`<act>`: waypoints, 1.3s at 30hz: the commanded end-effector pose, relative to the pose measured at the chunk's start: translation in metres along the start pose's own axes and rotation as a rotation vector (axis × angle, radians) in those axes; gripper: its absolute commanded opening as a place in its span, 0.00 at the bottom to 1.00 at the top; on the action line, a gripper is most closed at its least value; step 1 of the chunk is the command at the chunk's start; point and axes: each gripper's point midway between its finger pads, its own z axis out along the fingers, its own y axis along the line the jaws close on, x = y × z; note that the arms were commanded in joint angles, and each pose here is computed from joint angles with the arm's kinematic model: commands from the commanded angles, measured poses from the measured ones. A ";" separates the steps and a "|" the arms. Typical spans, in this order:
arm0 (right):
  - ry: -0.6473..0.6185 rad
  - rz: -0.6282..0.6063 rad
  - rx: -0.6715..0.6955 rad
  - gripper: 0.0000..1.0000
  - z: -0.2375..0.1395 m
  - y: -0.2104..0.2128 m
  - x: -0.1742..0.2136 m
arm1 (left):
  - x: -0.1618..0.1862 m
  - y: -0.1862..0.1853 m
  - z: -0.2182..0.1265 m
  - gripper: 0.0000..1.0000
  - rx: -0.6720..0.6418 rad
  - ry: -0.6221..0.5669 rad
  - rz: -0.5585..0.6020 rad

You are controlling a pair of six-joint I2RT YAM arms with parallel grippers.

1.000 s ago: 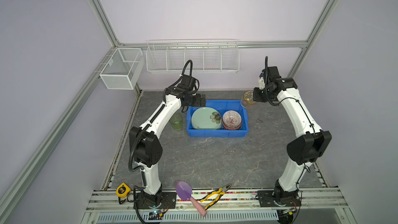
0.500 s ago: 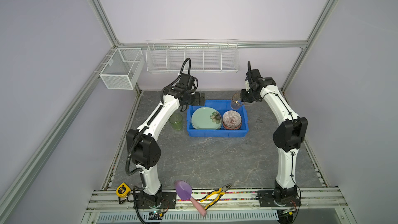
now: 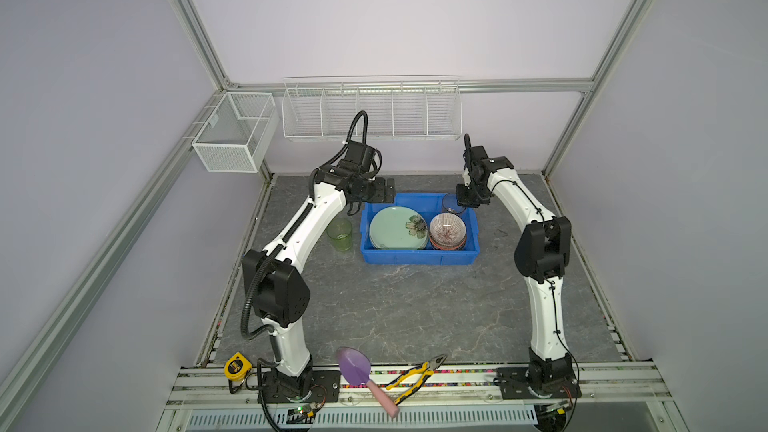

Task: Place the mixed dishes into the plastic bin
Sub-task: 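Lift the amber cup with the right gripper and carry it over the bin, then lower the amber cup into the bin beside the bowls and open the right gripper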

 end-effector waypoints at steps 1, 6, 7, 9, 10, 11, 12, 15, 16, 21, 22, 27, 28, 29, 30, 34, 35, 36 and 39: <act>-0.017 -0.009 -0.030 0.06 -0.001 0.013 -0.007 | -0.006 0.004 -0.014 0.99 -0.013 -0.026 0.001; 0.002 -0.026 -0.031 0.07 0.009 0.019 -0.004 | -0.001 0.009 -0.010 0.99 -0.029 -0.015 0.001; 0.008 -0.030 -0.031 0.07 0.011 0.021 -0.003 | 0.000 0.010 -0.010 0.99 -0.029 -0.011 -0.001; 0.014 -0.035 -0.033 0.07 0.014 0.023 -0.002 | 0.001 0.011 -0.008 0.99 -0.016 0.000 -0.012; 0.015 -0.037 -0.038 0.08 0.015 0.024 -0.002 | 0.001 0.013 -0.007 0.99 -0.013 0.003 -0.024; 0.018 -0.038 -0.039 0.08 0.016 0.025 -0.001 | 0.002 0.016 -0.007 0.99 -0.012 0.007 -0.031; 0.020 -0.039 -0.039 0.09 0.017 0.025 -0.001 | 0.002 0.021 -0.006 0.99 -0.019 0.007 -0.039; 0.028 -0.043 -0.043 0.11 0.020 0.028 0.001 | 0.003 0.035 -0.004 0.99 -0.036 0.006 -0.064; 0.028 -0.044 -0.045 0.12 0.020 0.028 0.001 | 0.003 0.039 -0.004 0.99 -0.043 0.003 -0.070; 0.021 -0.054 -0.051 0.21 0.016 0.030 -0.001 | 0.007 0.056 0.001 0.99 -0.072 0.011 -0.092; 0.017 -0.056 -0.053 0.23 0.014 0.030 -0.003 | 0.008 0.059 0.002 0.99 -0.076 0.018 -0.097; -0.012 -0.065 -0.062 0.36 -0.003 0.031 -0.008 | 0.012 0.078 0.001 0.99 -0.163 0.036 -0.115; -0.026 -0.067 -0.067 0.41 -0.009 0.033 -0.010 | 0.011 0.084 -0.001 0.99 -0.193 0.036 -0.114; -0.044 -0.071 -0.072 0.46 -0.017 0.034 -0.013 | 0.010 0.090 -0.005 0.99 -0.217 0.027 -0.115; -0.060 -0.074 -0.074 0.49 -0.024 0.035 -0.015 | 0.009 0.095 -0.007 0.99 -0.238 0.019 -0.119; -0.131 -0.081 -0.082 0.54 -0.060 0.036 -0.024 | 0.007 0.118 -0.014 0.99 -0.289 0.005 -0.153; -0.145 -0.083 -0.088 0.56 -0.068 0.036 -0.025 | 0.007 0.123 -0.014 0.99 -0.294 0.007 -0.169; -0.155 -0.083 -0.091 0.57 -0.075 0.036 -0.026 | 0.007 0.126 -0.014 0.99 -0.299 0.007 -0.178; -0.188 -0.089 -0.104 0.64 -0.099 0.037 -0.024 | 0.009 0.137 -0.017 1.00 -0.352 0.013 -0.186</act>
